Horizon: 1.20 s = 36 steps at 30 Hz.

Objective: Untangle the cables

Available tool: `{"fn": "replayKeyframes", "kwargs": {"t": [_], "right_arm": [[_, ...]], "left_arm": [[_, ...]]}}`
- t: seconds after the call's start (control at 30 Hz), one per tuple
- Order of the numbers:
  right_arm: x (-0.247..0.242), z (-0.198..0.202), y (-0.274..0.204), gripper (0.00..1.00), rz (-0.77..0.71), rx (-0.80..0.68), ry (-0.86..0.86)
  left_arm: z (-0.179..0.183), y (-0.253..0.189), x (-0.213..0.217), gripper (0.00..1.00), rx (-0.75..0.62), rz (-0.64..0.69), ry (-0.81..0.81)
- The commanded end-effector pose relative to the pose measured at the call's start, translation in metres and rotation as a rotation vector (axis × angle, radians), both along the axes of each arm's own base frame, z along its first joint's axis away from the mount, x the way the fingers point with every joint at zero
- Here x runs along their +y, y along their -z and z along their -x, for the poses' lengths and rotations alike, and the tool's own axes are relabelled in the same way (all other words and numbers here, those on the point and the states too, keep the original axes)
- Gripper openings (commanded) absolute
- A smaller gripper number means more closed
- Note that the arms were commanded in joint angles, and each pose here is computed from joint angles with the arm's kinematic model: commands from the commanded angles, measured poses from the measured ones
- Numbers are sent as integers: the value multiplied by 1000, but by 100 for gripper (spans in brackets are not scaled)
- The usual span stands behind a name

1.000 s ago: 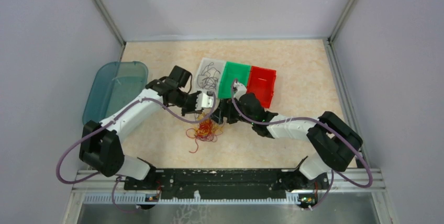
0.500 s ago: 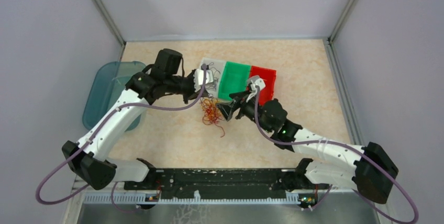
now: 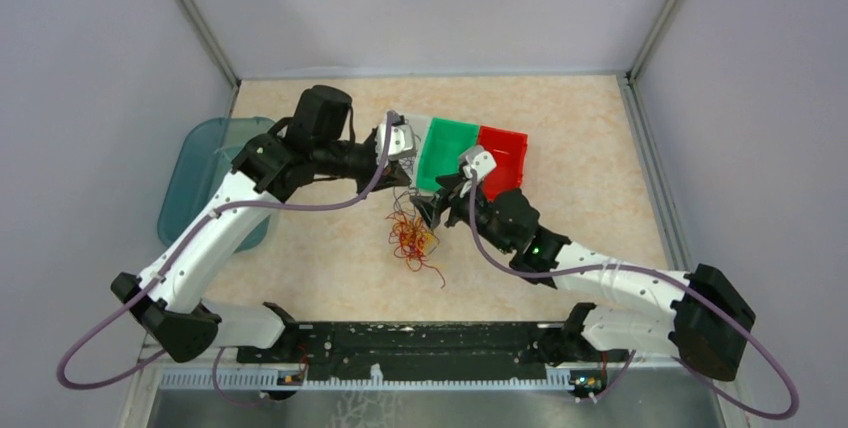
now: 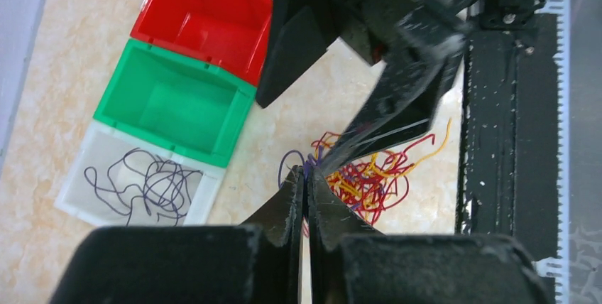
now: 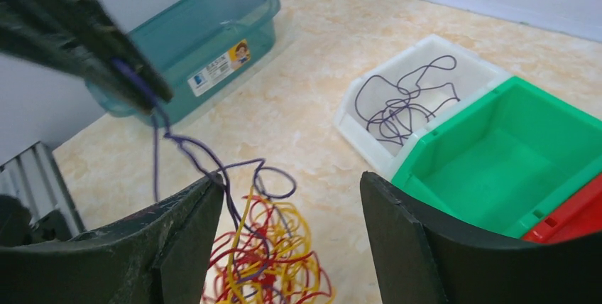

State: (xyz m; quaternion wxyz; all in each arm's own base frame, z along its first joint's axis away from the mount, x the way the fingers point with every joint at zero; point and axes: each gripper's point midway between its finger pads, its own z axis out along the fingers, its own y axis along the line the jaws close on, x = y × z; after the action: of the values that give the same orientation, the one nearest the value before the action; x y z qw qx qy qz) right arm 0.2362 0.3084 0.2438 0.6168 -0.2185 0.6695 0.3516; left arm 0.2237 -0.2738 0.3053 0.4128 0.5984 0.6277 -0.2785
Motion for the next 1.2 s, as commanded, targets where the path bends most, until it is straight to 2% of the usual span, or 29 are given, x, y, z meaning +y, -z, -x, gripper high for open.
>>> {"fn": "replayKeyframes", "kwargs": {"t": [0.0,0.23,0.5,0.93,1.07,1.17], "right_arm": [[4,-20,-45,70,-106,-69,101],[20,-31,-43,70,-123,-89,166],[9,-26,3,70,-127,2,191],[-5,-15,73,67,-113,183,220],[-4,-12,85,67,-104,217,215],[-4,-13,87,67,-111,231,222]], "left_arm": [[25,-19,-9,6,56,54,69],[52,-37,-17,4,122,90,161],[72,-83,-15,3,92,175,232],[49,-164,-4,0,-243,248,159],[44,-202,1,0,-396,322,129],[47,-239,6,0,-533,430,112]]}}
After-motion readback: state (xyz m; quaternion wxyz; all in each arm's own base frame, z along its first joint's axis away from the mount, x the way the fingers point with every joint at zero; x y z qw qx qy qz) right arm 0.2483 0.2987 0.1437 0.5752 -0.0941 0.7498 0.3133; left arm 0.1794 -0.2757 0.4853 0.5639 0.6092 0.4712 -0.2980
